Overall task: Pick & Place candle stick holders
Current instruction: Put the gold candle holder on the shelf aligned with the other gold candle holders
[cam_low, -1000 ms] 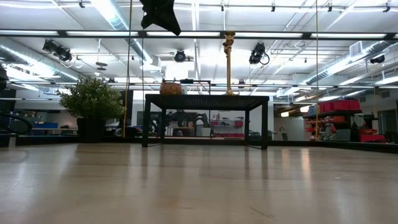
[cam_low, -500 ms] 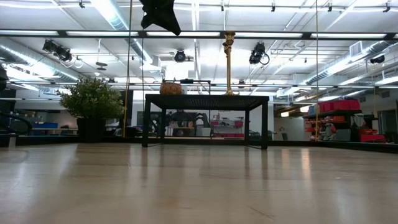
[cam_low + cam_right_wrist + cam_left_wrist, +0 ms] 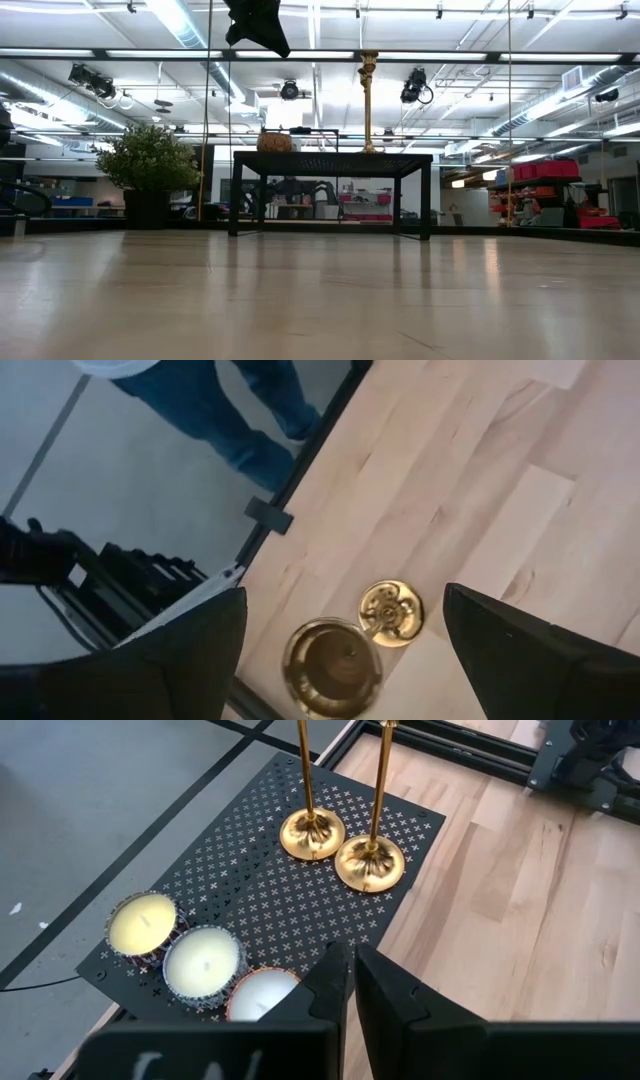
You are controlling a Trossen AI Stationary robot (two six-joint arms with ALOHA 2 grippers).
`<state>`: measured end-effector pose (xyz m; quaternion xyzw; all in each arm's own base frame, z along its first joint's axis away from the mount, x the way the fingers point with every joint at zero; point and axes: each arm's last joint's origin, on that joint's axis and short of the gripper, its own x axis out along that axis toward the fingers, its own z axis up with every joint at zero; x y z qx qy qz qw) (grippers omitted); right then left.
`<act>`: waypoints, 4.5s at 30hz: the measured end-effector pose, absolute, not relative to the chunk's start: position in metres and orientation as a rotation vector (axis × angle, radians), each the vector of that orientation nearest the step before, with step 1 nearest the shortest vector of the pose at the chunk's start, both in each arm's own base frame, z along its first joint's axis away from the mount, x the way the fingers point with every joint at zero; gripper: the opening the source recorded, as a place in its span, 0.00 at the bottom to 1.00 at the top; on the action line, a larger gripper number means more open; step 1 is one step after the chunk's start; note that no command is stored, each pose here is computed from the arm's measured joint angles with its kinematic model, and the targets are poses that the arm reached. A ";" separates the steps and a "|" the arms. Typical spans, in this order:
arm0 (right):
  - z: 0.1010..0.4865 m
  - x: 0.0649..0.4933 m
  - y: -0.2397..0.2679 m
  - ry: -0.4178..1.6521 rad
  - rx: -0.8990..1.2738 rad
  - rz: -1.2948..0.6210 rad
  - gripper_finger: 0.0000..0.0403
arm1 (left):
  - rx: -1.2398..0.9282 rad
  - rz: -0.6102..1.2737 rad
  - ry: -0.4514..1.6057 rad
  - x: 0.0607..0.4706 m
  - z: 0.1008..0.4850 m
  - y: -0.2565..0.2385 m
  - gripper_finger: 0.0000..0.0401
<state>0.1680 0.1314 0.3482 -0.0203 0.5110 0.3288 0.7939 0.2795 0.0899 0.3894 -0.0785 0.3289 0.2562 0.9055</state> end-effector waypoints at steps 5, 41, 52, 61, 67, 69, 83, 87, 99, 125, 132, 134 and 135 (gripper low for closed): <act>0.343 0.168 0.139 1.133 -0.081 0.729 0.84 | -0.162 0.529 0.679 0.280 0.389 0.090 0.07; 0.338 0.170 0.143 1.151 -0.100 0.699 0.31 | -0.157 0.544 0.678 0.279 0.390 0.090 0.07; 0.338 0.171 0.143 1.156 -0.086 0.684 0.34 | -0.157 0.544 0.678 0.279 0.390 0.090 0.07; 0.338 0.171 0.143 1.157 -0.082 0.684 0.33 | -0.157 0.544 0.679 0.279 0.389 0.090 0.07; 0.338 0.171 0.143 1.157 -0.082 0.683 0.32 | -0.157 0.544 0.678 0.279 0.390 0.090 0.07; 0.338 0.171 0.143 1.157 -0.082 0.684 0.31 | -0.157 0.544 0.678 0.279 0.390 0.090 0.07; 0.339 0.178 0.134 1.158 -0.016 0.587 0.31 | -0.157 0.544 0.666 0.280 0.390 0.090 0.07; 0.339 0.181 0.131 1.157 -0.006 0.571 0.31 | -0.157 0.544 0.664 0.280 0.391 0.091 0.07; 0.339 0.186 0.123 1.154 0.018 0.533 0.31 | -0.157 0.544 0.663 0.280 0.391 0.091 0.07; 0.339 0.190 0.114 1.146 0.044 0.469 0.31 | -0.157 0.543 0.619 0.283 0.394 0.091 0.07; 0.346 0.187 0.104 1.115 0.075 0.441 0.31 | -0.159 0.544 0.618 0.283 0.394 0.091 0.07; 0.348 0.186 0.101 1.104 0.082 0.434 0.32 | -0.159 0.544 0.618 0.283 0.394 0.091 0.07; 0.349 0.186 0.099 1.098 0.087 0.430 0.32 | -0.159 0.544 0.618 0.283 0.394 0.091 0.07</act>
